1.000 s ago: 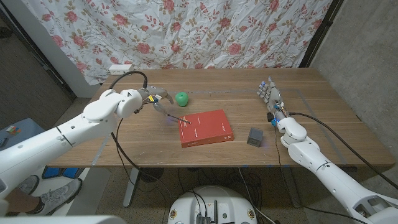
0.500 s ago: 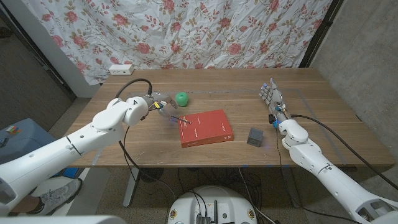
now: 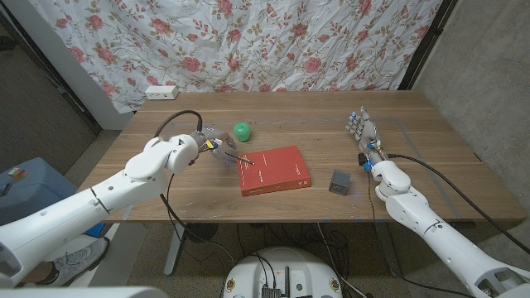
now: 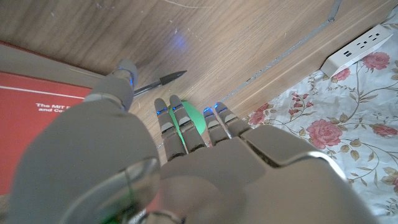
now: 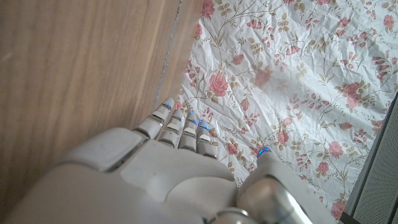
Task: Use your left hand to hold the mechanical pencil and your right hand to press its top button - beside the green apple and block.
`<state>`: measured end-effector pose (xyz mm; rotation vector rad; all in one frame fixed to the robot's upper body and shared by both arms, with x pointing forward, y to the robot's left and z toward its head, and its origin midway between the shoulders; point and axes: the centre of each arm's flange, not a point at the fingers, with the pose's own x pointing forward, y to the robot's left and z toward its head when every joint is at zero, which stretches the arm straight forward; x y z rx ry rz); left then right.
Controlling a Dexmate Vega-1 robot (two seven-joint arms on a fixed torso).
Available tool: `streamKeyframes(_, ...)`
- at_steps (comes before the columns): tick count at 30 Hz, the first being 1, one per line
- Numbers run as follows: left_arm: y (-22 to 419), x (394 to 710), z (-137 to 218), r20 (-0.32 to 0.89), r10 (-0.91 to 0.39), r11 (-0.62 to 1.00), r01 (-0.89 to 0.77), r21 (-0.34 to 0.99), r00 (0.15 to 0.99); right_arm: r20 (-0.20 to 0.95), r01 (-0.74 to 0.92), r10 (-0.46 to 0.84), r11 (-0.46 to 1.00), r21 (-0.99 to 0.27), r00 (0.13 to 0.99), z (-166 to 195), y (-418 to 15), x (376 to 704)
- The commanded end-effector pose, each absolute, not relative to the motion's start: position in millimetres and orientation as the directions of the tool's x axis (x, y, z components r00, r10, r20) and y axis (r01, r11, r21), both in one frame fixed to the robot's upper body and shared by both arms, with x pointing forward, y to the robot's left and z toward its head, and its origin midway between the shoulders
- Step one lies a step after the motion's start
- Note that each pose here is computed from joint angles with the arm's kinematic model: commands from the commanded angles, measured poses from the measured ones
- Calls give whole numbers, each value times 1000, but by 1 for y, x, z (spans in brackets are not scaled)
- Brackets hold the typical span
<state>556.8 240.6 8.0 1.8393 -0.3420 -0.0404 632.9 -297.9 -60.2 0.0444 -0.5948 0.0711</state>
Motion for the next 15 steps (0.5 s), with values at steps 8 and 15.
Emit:
streamKeyframes(8, 240, 561, -2, 179, -265, -245, -245, 938, 948, 556, -80, 45, 996, 38, 830, -69, -291, 630)
streamKeyframes(15, 239, 560, -3, 197, -264, -236, -262, 936, 944, 555, -78, 42, 996, 42, 831, -70, -290, 630)
